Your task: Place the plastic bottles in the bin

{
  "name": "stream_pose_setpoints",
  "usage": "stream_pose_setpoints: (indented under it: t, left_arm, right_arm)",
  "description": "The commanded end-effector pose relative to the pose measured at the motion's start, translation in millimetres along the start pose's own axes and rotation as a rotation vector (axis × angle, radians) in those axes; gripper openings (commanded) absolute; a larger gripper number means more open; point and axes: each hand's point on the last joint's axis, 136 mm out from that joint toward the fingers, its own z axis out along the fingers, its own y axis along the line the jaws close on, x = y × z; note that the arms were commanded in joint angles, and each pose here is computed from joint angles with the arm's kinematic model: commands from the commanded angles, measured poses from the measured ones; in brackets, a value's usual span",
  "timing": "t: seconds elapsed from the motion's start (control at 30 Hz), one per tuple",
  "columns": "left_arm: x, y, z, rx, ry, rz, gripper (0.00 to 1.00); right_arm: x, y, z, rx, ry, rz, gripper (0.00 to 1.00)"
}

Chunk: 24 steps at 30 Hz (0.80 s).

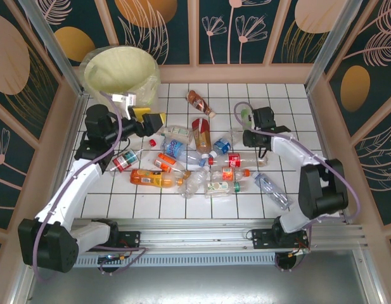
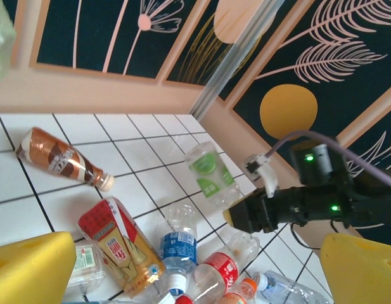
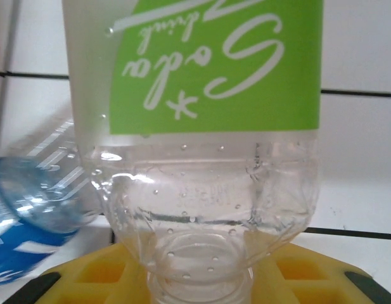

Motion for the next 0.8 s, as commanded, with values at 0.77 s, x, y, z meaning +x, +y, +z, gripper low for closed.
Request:
stream_pose_setpoints:
  t: [0.77]
  left_arm:
    - [-16,-117,36,0.576,-0.047,-0.069,0.99]
  right_arm:
    - [-40,202,-227,-1.246,-0.301,-0.116,0.39]
